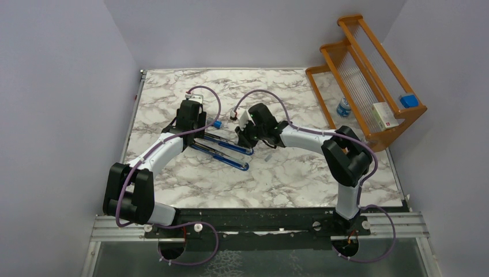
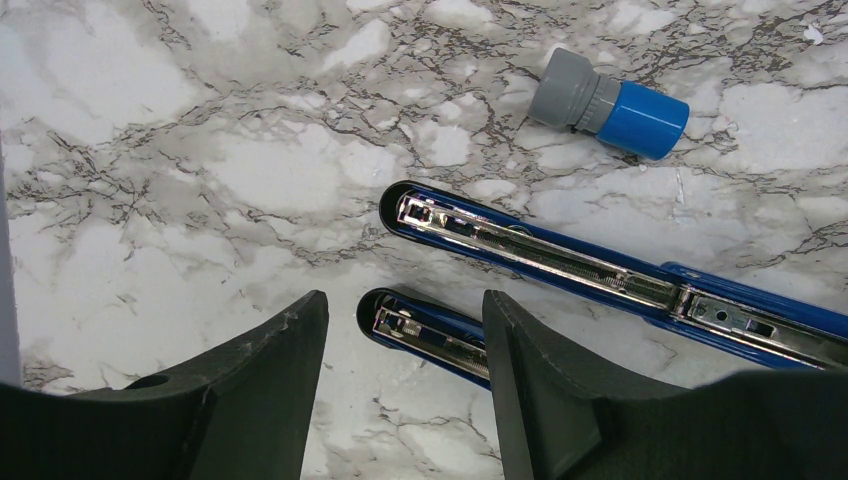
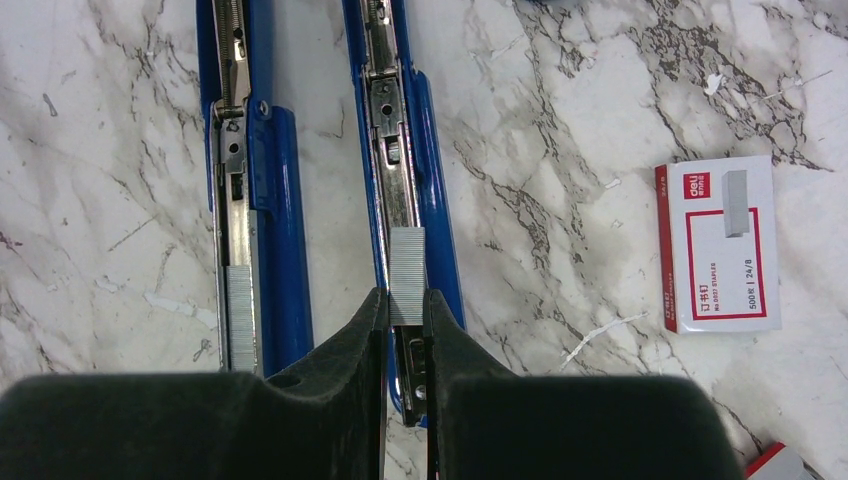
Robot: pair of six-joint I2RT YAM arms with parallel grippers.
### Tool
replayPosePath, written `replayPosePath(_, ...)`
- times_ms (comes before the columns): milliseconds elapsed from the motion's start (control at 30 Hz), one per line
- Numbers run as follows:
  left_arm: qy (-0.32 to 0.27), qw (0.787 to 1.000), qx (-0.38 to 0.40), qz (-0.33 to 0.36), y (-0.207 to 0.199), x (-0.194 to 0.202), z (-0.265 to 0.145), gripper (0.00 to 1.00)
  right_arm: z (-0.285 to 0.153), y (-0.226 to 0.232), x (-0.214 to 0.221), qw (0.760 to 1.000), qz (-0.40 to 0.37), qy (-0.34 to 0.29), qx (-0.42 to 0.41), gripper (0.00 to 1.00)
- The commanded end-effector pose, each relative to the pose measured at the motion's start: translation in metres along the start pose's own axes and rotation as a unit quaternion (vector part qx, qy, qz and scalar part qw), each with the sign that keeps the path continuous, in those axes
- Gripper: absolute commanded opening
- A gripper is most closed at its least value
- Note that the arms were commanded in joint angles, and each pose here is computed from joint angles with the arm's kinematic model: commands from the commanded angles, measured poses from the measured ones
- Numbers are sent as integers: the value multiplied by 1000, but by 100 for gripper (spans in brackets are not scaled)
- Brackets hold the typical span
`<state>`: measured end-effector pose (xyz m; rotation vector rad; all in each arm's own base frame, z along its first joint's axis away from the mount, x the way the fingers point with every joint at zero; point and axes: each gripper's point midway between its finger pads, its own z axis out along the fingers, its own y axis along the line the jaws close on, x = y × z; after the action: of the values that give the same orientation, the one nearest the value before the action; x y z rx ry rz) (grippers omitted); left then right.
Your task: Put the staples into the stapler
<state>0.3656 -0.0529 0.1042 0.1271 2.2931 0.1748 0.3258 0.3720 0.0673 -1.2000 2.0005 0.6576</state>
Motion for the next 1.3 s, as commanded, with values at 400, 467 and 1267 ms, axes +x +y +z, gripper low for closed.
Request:
replayPosePath(400, -27, 1000, -3, -2, 2, -20, -6, 61, 9, -4, 7, 1000, 1, 20, 10, 1)
replayPosePath(467, -26, 1000, -3, -2, 2, -20, -6, 61, 9, -4, 8, 1000, 1, 22, 9, 1)
replayPosePath(1267, -26, 1000, -3, -2, 2, -19, -5, 61, 12, 3, 32, 996, 1, 86, -13, 2)
